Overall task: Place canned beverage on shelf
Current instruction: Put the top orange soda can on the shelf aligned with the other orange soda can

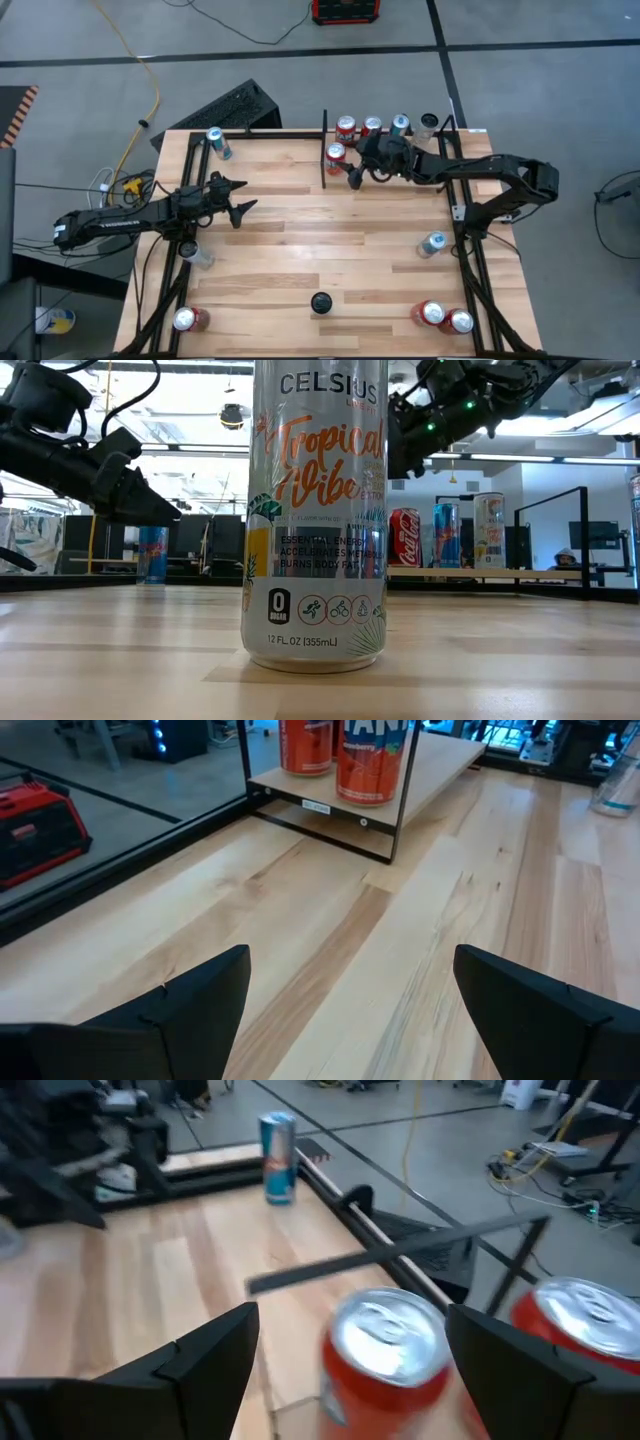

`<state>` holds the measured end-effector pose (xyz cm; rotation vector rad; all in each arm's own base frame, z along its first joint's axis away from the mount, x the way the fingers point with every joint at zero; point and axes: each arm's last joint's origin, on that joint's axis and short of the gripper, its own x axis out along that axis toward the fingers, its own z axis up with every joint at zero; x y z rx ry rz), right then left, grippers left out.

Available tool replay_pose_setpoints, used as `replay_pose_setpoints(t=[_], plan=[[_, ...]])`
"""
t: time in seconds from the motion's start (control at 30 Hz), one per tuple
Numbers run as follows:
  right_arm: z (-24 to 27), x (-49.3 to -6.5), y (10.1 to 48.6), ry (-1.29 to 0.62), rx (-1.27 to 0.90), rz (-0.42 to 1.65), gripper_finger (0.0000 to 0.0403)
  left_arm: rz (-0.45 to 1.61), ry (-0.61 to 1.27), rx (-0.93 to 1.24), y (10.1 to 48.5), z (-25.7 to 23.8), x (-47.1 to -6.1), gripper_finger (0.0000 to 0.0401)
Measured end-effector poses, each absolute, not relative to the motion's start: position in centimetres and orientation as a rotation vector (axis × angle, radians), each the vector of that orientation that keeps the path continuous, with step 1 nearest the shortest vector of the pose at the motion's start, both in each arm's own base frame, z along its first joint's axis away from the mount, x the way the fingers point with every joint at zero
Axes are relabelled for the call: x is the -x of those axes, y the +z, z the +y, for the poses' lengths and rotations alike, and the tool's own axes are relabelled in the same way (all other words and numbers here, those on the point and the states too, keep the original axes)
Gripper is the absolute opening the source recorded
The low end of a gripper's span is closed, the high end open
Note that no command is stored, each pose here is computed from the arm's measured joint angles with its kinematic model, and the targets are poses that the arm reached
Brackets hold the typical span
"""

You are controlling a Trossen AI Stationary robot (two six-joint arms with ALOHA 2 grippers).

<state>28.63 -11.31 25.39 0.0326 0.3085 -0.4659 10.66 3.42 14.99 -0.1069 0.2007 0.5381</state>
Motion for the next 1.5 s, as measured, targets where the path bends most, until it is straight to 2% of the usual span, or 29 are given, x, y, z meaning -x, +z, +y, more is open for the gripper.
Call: replay_pose_setpoints(t=[0.5, 0.87, 1.5], plan=[[-13.3, -30.0, 23.1, -0.604, -0.046, 0.284, 0.0345, 0.200, 0.539, 0.107, 15.0, 3.4, -10.7, 0.0334], [-13.8, -31.0, 21.5, -0.615, -0.106, 0.260, 0.0345, 0.200, 0.540, 0.107, 15.0, 3.4, -10.7, 0.0334], [-13.6, -30.0, 22.2, -0.618, -0.076, 0.333, 0.0345, 0.199, 0.541, 0.107, 15.1, 3.4, -10.7, 0.0334]])
